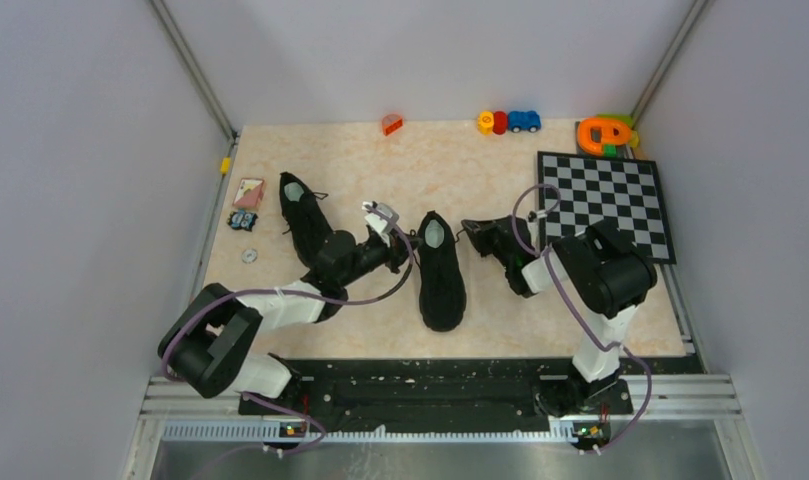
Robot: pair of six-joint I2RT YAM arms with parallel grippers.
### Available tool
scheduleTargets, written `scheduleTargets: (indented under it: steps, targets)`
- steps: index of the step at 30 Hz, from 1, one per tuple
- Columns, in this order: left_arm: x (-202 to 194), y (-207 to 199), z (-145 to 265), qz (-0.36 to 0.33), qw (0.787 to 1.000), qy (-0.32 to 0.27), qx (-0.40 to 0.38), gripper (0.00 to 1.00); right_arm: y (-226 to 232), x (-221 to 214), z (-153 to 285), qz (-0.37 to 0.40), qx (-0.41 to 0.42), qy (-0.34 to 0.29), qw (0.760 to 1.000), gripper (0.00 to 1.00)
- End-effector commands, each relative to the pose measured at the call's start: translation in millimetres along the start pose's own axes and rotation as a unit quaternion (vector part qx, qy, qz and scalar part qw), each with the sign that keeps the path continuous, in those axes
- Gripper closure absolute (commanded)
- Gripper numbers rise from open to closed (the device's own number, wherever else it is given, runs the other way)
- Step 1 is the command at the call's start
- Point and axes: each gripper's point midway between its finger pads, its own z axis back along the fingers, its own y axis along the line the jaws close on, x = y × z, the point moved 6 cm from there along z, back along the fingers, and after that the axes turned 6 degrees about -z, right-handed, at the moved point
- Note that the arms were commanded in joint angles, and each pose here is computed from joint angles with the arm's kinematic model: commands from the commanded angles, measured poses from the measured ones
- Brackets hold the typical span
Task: Tie the shoes
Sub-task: Wrap the shoelace around the shoelace.
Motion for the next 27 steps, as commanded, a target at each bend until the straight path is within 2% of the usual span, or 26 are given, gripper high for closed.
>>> scheduleTargets:
  steps: [1, 4, 7, 11, 14, 17, 20, 21, 23, 24, 25, 27]
  targets:
    - [28.2, 7.2, -8.7, -0.01, 0.999, -0.042, 0.014, 0.89, 42.3, 3.9, 14.0, 0.043, 0.088, 0.001, 0.995, 1.0]
    - [30.7, 9.9, -11.2, -0.011, 0.999, -0.042, 0.02, 0.85, 56.3, 10.7, 28.0, 0.085, 0.108, -0.003, 0.991, 1.0]
    - [34.5, 10.5, -14.3, -0.013, 0.999, -0.041, 0.018, 0.84, 67.5, 14.2, 41.8, 0.142, 0.124, 0.013, 0.982, 1.0]
    - [37.1, 8.8, -18.7, -0.018, 0.999, -0.031, 0.001, 0.98, 80.4, 10.3, 60.6, 0.207, 0.155, 0.057, 0.964, 1.0]
    - [35.6, 5.6, -18.7, -0.021, 0.999, -0.024, -0.016, 1.0, 86.7, 9.2, 70.1, 0.248, 0.156, 0.078, 0.953, 1.0]
    - [33.3, 4.4, -17.8, -0.027, 0.999, -0.019, -0.024, 1.0, 92.2, 13.7, 80.2, 0.277, 0.152, 0.074, 0.946, 0.96]
    - [32.9, 2.3, -17.7, -0.034, 0.999, -0.011, -0.035, 1.0, 96.3, 30.8, 88.0, 0.278, 0.145, 0.042, 0.949, 0.92]
    - [32.5, 2.5, -17.7, -0.034, 0.999, -0.006, -0.035, 1.0, 95.4, 36.9, 88.4, 0.274, 0.136, 0.034, 0.951, 0.83]
    - [31.0, 1.6, -17.1, -0.036, 0.999, 0.0, -0.039, 1.0, 93.2, 43.5, 88.0, 0.273, 0.116, 0.032, 0.955, 0.54]
    - [30.1, 1.4, -16.7, -0.037, 0.998, 0.003, -0.041, 1.0, 92.4, 42.6, 88.9, 0.281, 0.115, 0.039, 0.952, 0.44]
    - [30.5, 1.5, -16.5, -0.038, 0.998, 0.004, -0.041, 1.0, 89.1, 40.5, 90.5, 0.284, 0.114, 0.05, 0.951, 0.39]
    - [28.7, 1.1, -16.1, -0.04, 0.998, 0.009, -0.045, 1.0, 79.7, 35.4, 94.5, 0.27, 0.115, 0.072, 0.953, 0.36]
